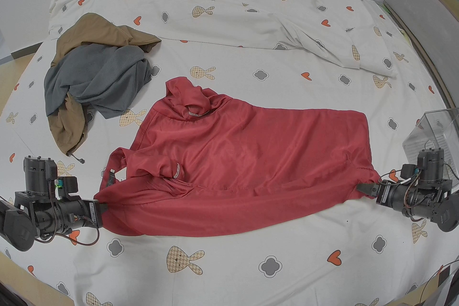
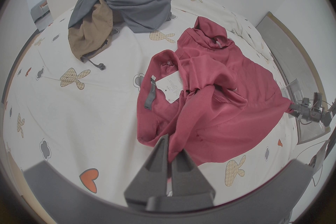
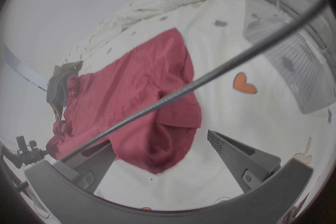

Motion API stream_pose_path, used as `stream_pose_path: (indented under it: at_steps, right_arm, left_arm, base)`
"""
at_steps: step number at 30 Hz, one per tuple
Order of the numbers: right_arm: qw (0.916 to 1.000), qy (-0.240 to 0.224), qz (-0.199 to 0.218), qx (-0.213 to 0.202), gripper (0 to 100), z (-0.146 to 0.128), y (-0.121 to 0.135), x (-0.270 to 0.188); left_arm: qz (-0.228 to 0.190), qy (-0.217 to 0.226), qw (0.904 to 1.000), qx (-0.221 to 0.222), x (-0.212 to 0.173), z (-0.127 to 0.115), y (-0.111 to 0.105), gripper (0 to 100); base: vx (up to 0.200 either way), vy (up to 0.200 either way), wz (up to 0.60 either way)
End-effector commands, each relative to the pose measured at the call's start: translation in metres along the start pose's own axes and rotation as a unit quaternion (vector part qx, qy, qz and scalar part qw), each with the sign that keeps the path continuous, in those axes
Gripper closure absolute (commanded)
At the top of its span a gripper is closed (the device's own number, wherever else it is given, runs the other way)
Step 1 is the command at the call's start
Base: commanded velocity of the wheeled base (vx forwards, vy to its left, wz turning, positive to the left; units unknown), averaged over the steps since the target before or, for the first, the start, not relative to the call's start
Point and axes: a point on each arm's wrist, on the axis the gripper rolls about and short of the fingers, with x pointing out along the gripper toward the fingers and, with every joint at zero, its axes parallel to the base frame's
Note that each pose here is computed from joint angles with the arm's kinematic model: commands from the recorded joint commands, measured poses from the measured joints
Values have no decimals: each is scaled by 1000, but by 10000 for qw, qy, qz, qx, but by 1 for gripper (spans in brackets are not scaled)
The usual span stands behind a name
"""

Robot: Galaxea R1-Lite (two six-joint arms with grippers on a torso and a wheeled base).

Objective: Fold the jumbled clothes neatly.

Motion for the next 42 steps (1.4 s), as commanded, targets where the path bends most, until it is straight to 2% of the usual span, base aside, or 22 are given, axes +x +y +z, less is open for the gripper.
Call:
stream_pose_path:
  at_steps: [1,6,14,19,20,24,27,29,31,37,38,42]
  right_arm:
    - [9984,-549,82,64,0,16,2,-35]
    - [9987,-279,270,321,0,11,5,-44]
    - [9982,21,433,425,0,2,0,-45]
    - [9990,44,148,411,0,-9,-8,-51]
    - [9993,-1,141,335,0,-10,-7,-54]
    - [9986,-108,98,-516,0,-25,-7,-79]
    - [9916,7,-405,-1230,0,-35,-9,-85]
    - [9856,31,-757,-1514,0,-38,-10,-85]
    - [9808,52,-931,-1715,0,-39,-8,-83]
    - [9738,514,-866,-2041,0,-48,3,-63]
    - [9684,676,-993,-2184,0,-49,9,-51]
    - [9560,952,-1389,-2404,0,-57,14,-30]
  left_arm:
    - [10,41,10000,-15,2,-1,1,100]
    - [13,64,10000,-19,3,-1,1,100]
    - [12,64,10000,-11,3,-2,1,100]
    - [12,56,10000,-17,3,-1,1,100]
    - [12,56,10000,-17,3,-1,1,100]
    - [18,55,10000,-30,4,-1,1,100]
    - [22,46,10000,-26,4,0,2,100]
    - [28,44,10000,-30,4,0,2,100]
    - [28,44,10000,-30,3,0,2,100]
    - [22,38,10000,-24,3,0,2,100]
    - [27,37,10000,-29,3,0,2,100]
    - [27,37,10000,-29,3,0,2,100]
  base:
    - [0,0,0]
    - [0,0,0]
    - [0,0,0]
    - [0,0,0]
    - [0,0,0]
    - [0,0,0]
    - [0,0,0]
    - [0,0,0]
    - [0,0,0]
    - [0,0,0]
    - [0,0,0]
    - [0,0,0]
